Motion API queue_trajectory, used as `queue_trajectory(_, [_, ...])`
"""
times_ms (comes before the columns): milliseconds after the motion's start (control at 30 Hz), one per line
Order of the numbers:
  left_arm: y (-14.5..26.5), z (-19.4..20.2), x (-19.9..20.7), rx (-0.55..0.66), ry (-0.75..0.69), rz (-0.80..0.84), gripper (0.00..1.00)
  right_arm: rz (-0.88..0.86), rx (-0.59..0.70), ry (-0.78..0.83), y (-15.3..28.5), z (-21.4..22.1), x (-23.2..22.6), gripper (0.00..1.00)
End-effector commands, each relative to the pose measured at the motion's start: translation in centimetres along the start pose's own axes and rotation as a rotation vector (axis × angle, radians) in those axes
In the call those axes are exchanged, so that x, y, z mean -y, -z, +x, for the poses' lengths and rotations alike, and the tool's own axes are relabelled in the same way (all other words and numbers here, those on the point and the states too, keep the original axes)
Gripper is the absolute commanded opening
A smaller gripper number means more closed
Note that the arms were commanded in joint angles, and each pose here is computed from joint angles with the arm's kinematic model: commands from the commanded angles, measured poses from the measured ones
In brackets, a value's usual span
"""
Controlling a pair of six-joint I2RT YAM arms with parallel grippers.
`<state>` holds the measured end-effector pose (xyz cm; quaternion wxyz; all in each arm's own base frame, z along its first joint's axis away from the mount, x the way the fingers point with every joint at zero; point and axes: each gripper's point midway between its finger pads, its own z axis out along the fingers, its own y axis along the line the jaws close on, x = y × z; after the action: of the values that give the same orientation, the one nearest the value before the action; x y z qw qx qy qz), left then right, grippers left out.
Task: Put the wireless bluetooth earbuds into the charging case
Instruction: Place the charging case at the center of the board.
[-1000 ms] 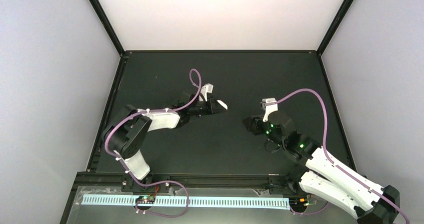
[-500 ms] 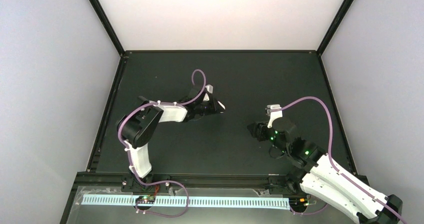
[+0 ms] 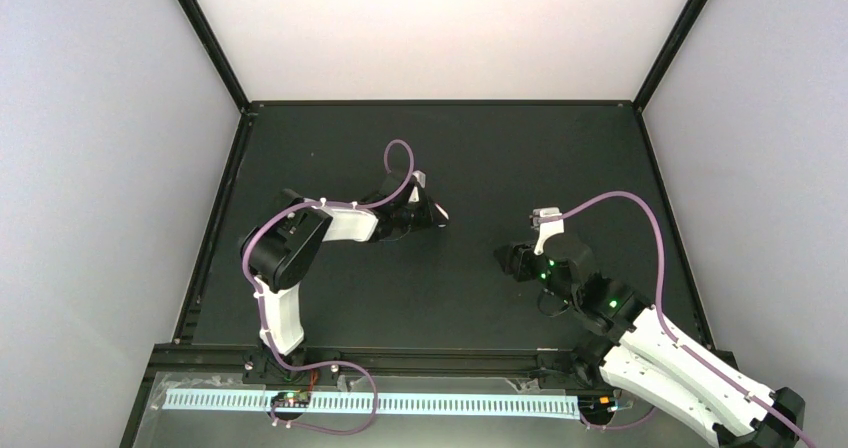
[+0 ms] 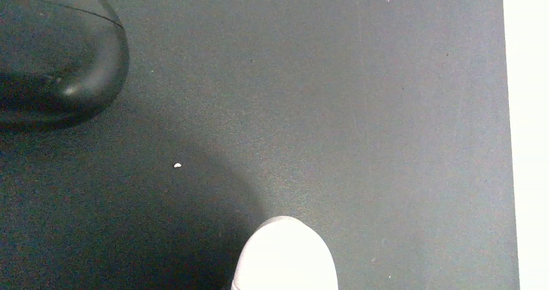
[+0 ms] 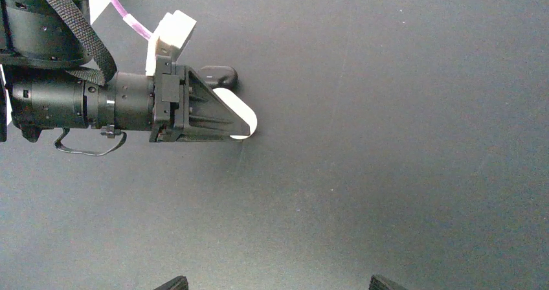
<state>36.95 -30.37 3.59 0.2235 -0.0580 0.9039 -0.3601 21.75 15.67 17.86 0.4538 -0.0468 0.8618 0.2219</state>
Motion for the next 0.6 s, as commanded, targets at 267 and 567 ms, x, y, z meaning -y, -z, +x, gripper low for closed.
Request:
queue_trajectory(267, [0.0, 2.0, -2.0, -0.044, 0.019, -0.047, 0.37, -0.011, 0.034, 0.009, 0.5, -1.2, -0.4, 0.72])
queue_trajectory(567, [1.8, 2.7, -1.7, -0.036, 0.002, -0.035, 0.66, -0.018, 0.038, 0.009, 0.4, -1.6, -0.7, 0.72])
